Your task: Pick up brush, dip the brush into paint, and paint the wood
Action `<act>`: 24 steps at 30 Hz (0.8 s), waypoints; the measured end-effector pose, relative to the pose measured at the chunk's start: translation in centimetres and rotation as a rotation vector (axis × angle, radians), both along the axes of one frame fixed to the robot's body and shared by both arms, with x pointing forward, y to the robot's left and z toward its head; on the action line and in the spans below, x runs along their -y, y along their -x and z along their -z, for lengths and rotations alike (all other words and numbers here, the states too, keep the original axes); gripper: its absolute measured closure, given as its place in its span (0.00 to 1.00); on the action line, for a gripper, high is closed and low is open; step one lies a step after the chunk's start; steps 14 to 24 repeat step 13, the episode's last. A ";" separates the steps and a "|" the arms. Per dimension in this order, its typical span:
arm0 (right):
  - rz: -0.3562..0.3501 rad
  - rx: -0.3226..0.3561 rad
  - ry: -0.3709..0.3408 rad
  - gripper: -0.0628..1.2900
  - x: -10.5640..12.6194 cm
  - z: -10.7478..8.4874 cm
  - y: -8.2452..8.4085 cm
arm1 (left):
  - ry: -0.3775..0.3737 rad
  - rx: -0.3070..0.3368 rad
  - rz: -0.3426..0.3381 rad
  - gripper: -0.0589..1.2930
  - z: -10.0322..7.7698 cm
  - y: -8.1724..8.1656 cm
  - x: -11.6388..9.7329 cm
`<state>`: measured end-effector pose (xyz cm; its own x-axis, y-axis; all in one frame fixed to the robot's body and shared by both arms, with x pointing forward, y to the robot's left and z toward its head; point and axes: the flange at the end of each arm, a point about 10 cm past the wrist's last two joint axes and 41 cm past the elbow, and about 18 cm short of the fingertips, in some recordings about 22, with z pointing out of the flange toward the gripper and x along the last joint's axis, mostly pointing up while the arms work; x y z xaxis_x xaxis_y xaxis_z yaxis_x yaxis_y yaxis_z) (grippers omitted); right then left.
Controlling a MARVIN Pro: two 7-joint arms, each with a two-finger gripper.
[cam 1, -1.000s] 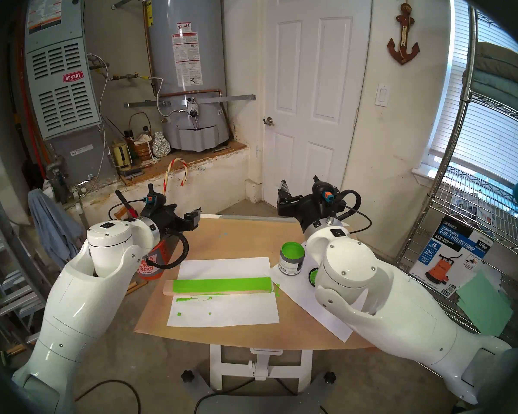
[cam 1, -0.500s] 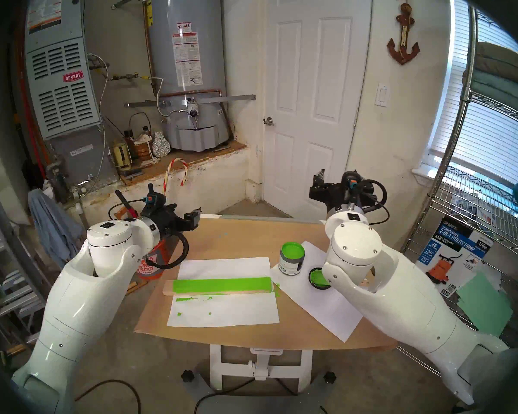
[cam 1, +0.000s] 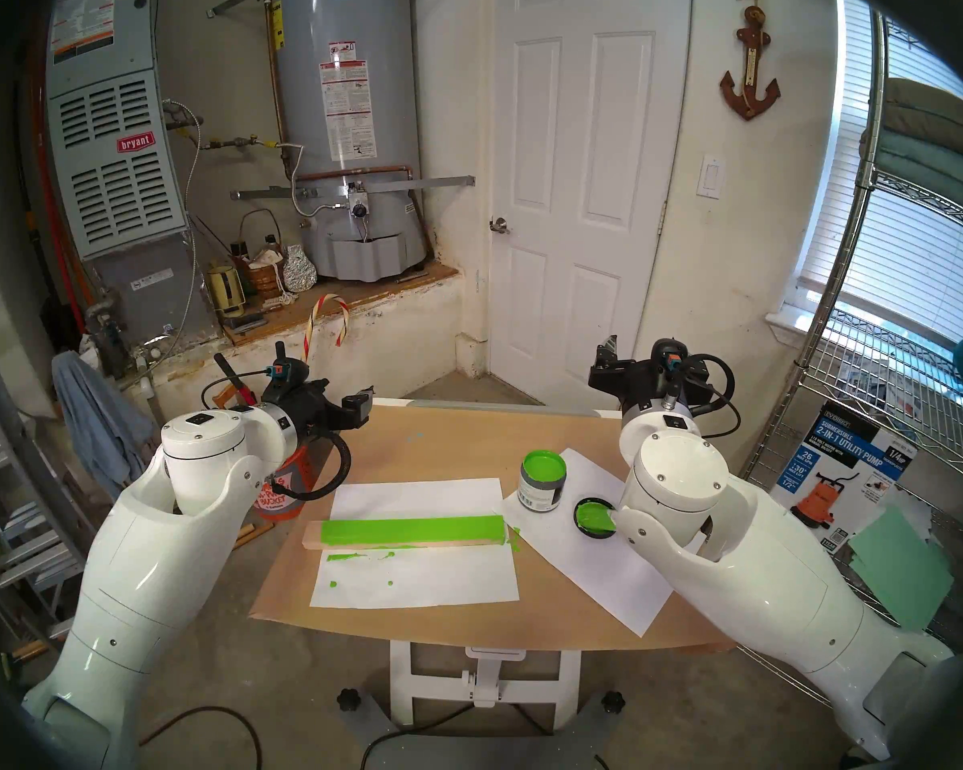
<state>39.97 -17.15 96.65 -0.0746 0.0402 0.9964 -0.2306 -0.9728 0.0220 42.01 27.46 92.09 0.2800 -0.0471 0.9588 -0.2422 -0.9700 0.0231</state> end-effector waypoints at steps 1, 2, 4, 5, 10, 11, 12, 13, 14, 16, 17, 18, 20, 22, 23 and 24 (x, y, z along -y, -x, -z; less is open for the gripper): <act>0.000 0.001 0.000 0.07 0.0 0.0 0.0 | 0.000 0.000 0.000 0.03 0.0 0.0 0.0; 0.001 0.002 0.000 0.07 0.0 0.0 0.0 | 0.000 0.000 0.000 0.03 0.0 0.0 0.0; 0.001 0.004 0.001 0.07 0.0 -0.1 0.0 | 0.000 0.000 0.000 0.03 0.0 0.0 0.0; 0.002 0.005 0.000 0.07 0.0 -0.1 0.0 | 0.000 0.000 0.000 0.03 0.0 0.0 0.0; 0.002 0.007 -0.001 0.07 0.0 -0.1 0.0 | 0.000 0.000 0.000 0.03 0.0 0.0 0.0; 0.002 0.007 -0.001 0.07 0.0 -0.1 0.0 | 0.000 0.000 0.000 0.03 0.0 0.0 0.0; 0.002 0.007 -0.001 0.07 0.0 -0.1 0.0 | 0.000 0.000 0.000 0.03 0.0 0.0 0.0; 0.002 0.007 -0.001 0.07 0.0 -0.1 0.0 | 0.000 0.000 0.000 0.03 0.0 0.0 0.0; 0.002 0.007 -0.001 0.07 0.0 -0.1 0.0 | 0.000 0.000 0.000 0.03 0.0 0.0 0.0; 0.002 0.007 -0.001 0.07 0.0 -0.1 0.0 | 0.000 0.000 0.000 0.03 0.0 0.0 0.0; 0.002 0.007 -0.001 0.07 0.0 -0.1 0.0 | 0.000 0.000 0.000 0.03 0.0 0.0 0.0; 0.002 0.007 -0.001 0.07 0.0 -0.1 0.0 | 0.000 0.000 0.000 0.03 0.0 0.0 0.0; 0.002 0.007 -0.001 0.07 0.0 -0.1 0.0 | 0.000 0.000 0.000 0.03 0.0 0.0 0.0; 0.002 0.007 -0.001 0.07 0.0 -0.1 0.0 | 0.000 0.000 0.000 0.03 0.0 0.0 0.0; 0.002 0.007 -0.001 0.07 0.0 -0.1 0.0 | 0.000 0.000 0.000 0.03 0.0 0.0 0.0; 0.002 0.007 -0.001 0.07 0.0 -0.1 0.0 | 0.000 0.000 0.000 0.03 0.0 0.0 0.0</act>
